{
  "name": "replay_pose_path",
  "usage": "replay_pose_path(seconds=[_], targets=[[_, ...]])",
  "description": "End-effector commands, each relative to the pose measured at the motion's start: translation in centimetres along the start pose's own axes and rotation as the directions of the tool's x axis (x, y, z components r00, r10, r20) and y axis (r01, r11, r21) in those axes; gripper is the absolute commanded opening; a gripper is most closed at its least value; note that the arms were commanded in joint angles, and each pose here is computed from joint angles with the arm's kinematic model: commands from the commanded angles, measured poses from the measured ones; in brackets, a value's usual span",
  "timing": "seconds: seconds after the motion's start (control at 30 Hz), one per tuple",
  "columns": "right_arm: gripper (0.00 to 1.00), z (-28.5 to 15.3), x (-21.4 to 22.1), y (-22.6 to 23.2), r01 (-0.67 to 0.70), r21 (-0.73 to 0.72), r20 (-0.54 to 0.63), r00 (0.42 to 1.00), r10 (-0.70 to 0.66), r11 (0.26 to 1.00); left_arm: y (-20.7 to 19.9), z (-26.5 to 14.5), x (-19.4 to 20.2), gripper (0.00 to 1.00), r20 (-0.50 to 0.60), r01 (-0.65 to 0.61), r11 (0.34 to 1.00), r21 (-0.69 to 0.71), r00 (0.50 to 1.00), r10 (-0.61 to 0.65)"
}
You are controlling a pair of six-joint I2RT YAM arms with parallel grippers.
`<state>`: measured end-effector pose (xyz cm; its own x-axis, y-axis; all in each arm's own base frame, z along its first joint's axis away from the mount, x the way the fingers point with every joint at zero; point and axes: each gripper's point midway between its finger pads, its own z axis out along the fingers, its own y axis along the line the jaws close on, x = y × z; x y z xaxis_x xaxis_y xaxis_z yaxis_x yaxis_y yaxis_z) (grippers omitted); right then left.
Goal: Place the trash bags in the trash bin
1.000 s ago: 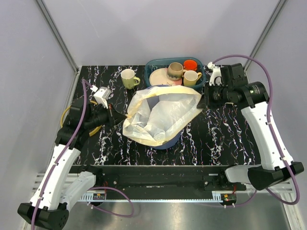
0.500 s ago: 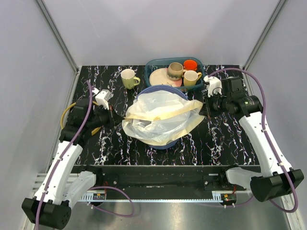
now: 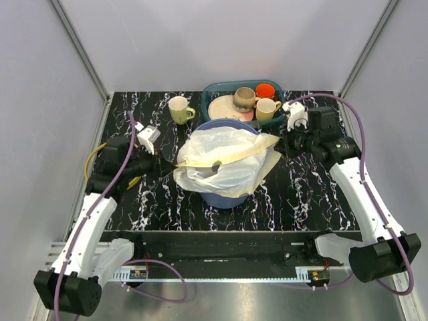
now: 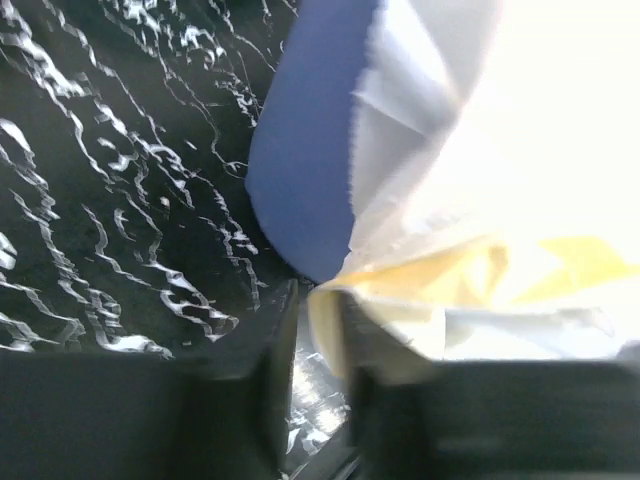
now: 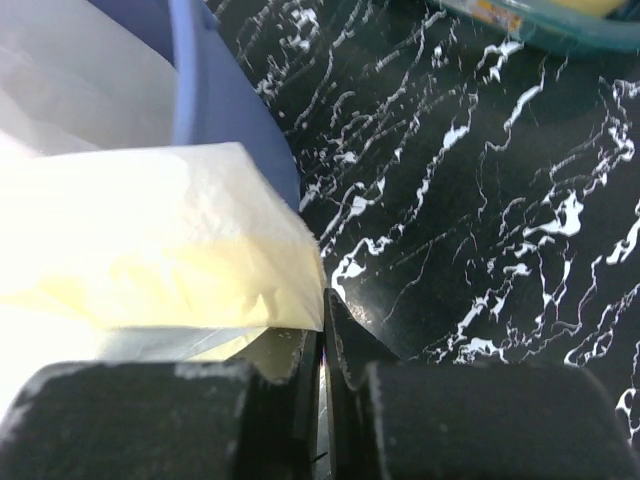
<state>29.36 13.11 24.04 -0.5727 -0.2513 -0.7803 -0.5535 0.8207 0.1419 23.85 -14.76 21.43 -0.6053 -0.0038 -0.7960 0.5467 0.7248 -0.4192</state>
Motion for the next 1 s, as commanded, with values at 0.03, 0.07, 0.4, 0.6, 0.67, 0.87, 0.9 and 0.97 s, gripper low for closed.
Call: replay_pose_path(seconds=[0.03, 0.07, 0.4, 0.6, 0.67, 0.87, 0.9, 0.97], targets=[[0.06, -3.2, -5.1, 1.9, 0.105, -0.051, 0.185, 0.978, -0.094, 0.993, -6.4, -5.4, -5.5, 0.47, 0.215, -0.379, 0.913, 0.148, 0.914, 0.345], [0.04, -3.3, -5.1, 1.9, 0.11, -0.053, 0.185, 0.978, -0.098, 0.993, -7.0, -6.1, -5.9, 0.5, 0.231, -0.408, 0.9, 0.152, 0.9, 0.369], [0.02, -2.7, -4.8, 1.9, 0.098, -0.072, 0.158, 0.984, -0.085, 0.993, -11.4, -7.9, -9.1, 0.74, 0.309, -0.683, 0.709, 0.177, 0.723, 0.618], [0.02, -2.5, -4.9, 1.9, 0.096, -0.073, 0.152, 0.985, -0.084, 0.993, -13.0, -5.9, -9.7, 0.7, 0.35, -0.784, 0.603, 0.147, 0.612, 0.71], [0.03, -2.5, -4.9, 2.0, 0.098, -0.079, 0.153, 0.985, -0.085, 0.992, -13.5, -5.1, -10.3, 0.65, 0.359, -0.805, 0.579, 0.13, 0.582, 0.729], [0.03, -2.3, -5.2, 1.9, 0.109, -0.081, 0.153, 0.984, -0.095, 0.991, -13.9, -2.8, -10.3, 0.61, 0.326, -0.831, 0.535, 0.15, 0.553, 0.767], [0.04, -2.2, -5.2, 1.9, 0.108, -0.083, 0.149, 0.984, -0.095, 0.991, -13.8, -2.6, -10.3, 0.57, 0.319, -0.835, 0.531, 0.142, 0.547, 0.774], [0.04, -2.2, -5.4, 1.7, 0.114, -0.079, 0.153, 0.983, -0.101, 0.99, -13.8, -2.1, -10.6, 0.47, 0.322, -0.838, 0.531, 0.129, 0.541, 0.777]])
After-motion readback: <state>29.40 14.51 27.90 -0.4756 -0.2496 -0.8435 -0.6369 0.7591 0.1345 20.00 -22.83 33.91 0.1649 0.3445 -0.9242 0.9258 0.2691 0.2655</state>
